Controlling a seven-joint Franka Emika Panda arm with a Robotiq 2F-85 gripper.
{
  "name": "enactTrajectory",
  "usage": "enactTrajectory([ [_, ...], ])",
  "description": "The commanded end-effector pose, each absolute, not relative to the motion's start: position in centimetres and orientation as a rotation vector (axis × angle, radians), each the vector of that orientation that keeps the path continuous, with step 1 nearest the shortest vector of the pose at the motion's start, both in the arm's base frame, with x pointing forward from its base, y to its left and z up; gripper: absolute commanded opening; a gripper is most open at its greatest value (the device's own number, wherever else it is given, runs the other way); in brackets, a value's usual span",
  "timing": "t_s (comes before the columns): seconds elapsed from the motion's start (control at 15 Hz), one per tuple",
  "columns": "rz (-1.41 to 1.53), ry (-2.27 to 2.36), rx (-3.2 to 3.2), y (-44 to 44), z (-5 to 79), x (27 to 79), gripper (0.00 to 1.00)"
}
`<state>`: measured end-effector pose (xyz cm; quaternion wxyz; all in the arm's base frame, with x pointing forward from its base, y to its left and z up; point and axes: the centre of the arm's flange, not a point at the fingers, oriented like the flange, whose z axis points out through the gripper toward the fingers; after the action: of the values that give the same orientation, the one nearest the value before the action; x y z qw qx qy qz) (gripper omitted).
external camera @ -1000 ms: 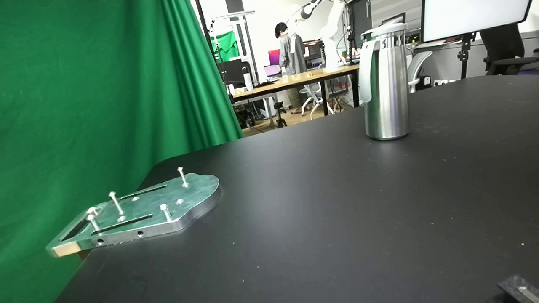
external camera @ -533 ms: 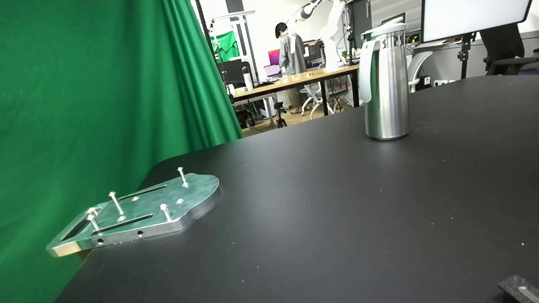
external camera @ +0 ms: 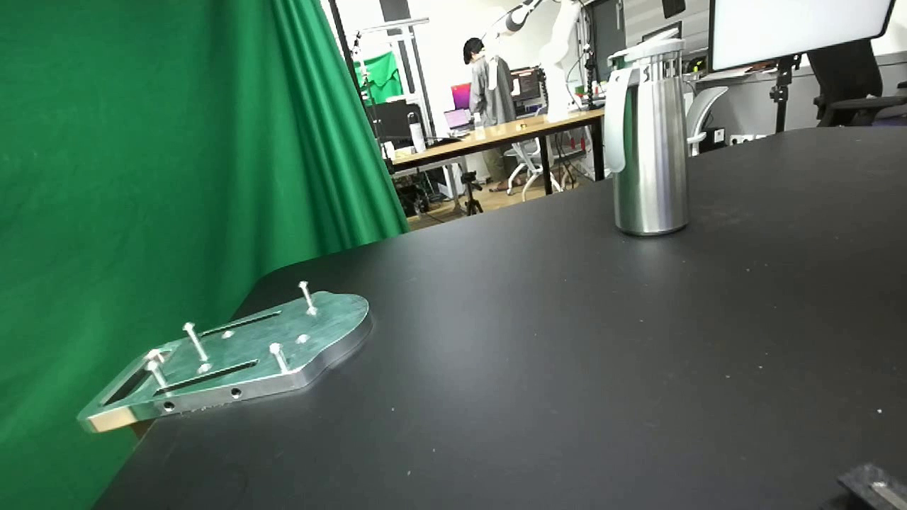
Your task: Close the opening on the lid of the silver bottle on the table.
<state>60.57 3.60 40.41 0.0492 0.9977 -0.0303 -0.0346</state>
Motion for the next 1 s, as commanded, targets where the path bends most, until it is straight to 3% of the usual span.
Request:
enactTrajectory([
  [0.0, -0.119, -0.148, 3.045, 3.9, 39.4, 60.5, 0.0],
  [0.93, -0.171, -0.146, 3.027, 3.6, 38.3, 60.1, 0.0],
])
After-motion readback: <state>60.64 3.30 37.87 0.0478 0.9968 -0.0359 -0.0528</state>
